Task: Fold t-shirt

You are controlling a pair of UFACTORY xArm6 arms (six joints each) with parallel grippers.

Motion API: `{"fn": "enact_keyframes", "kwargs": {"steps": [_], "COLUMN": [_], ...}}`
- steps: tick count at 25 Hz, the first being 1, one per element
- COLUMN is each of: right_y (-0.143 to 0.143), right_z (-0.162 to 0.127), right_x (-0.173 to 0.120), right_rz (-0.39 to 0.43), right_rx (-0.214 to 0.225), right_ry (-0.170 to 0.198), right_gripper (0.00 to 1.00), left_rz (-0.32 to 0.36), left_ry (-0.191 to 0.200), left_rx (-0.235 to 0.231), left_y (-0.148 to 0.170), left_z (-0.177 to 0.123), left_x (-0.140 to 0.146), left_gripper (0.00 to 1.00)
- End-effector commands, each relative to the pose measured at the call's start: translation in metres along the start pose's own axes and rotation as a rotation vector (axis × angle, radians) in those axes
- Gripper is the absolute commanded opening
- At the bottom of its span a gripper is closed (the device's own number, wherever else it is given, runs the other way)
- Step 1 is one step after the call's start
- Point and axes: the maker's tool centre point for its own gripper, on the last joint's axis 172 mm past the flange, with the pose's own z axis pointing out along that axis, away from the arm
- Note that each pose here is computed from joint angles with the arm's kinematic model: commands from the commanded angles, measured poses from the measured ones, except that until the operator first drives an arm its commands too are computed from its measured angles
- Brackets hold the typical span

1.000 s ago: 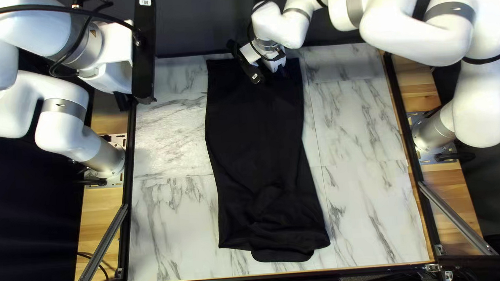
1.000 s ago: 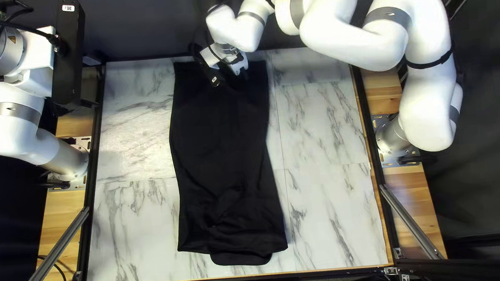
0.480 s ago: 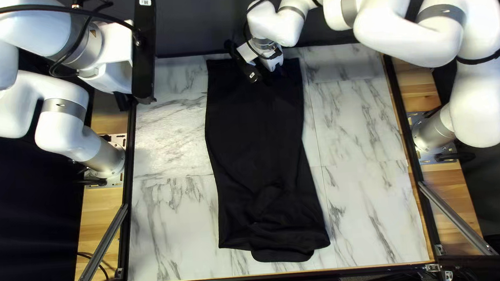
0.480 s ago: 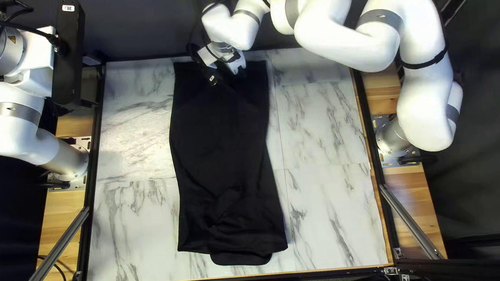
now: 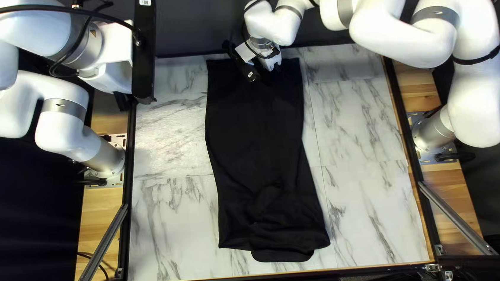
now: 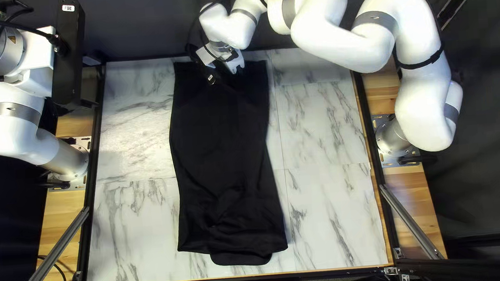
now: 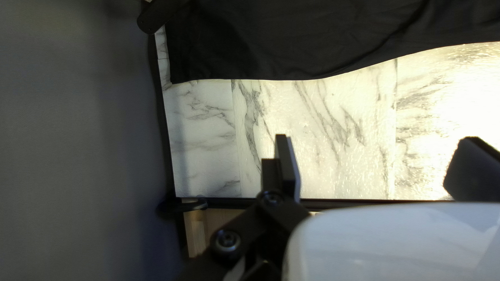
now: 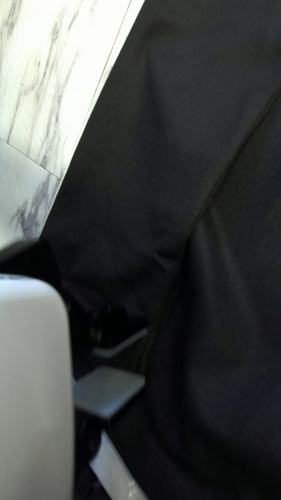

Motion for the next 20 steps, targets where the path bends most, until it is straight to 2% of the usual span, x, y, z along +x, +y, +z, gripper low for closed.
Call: {"fn": "enact_keyframes", "kwargs": {"steps": [1,2,3,4,5,11,20], "right_y": [-0.001,-0.001,0.000,0.002,0.003,0.006,0.006], "right_z": [-0.004,-0.004,-0.003,-0.001,0.000,0.004,0.006], "right_x": [-0.003,-0.004,-0.004,-0.004,-0.005,-0.007,-0.010], "right_rz": [0.006,0.007,0.007,0.007,0.007,0.008,0.007], "right_rx": [-0.006,-0.006,-0.006,-0.005,-0.004,0.007,0.011], "right_ry": [-0.007,-0.006,-0.005,-0.002,0.000,0.018,0.021], "right_gripper": [0.10,0.37,0.79,0.86,1.00,1.00,1.00], "left_rz": [0.000,0.000,0.000,0.000,0.000,0.000,0.000], "left_ry": [0.000,0.000,0.000,0.000,0.000,0.000,0.000], "left_rx": [0.000,0.000,0.000,0.000,0.000,0.000,0.000], "left_y": [0.000,0.000,0.000,0.000,0.000,0.000,0.000], "left_z": [0.000,0.000,0.000,0.000,0.000,0.000,0.000], "left_x": [0.000,0.000,0.000,0.000,0.000,0.000,0.000], "left_gripper": [1.00,1.00,1.00,1.00,1.00,1.00,1.00]}}
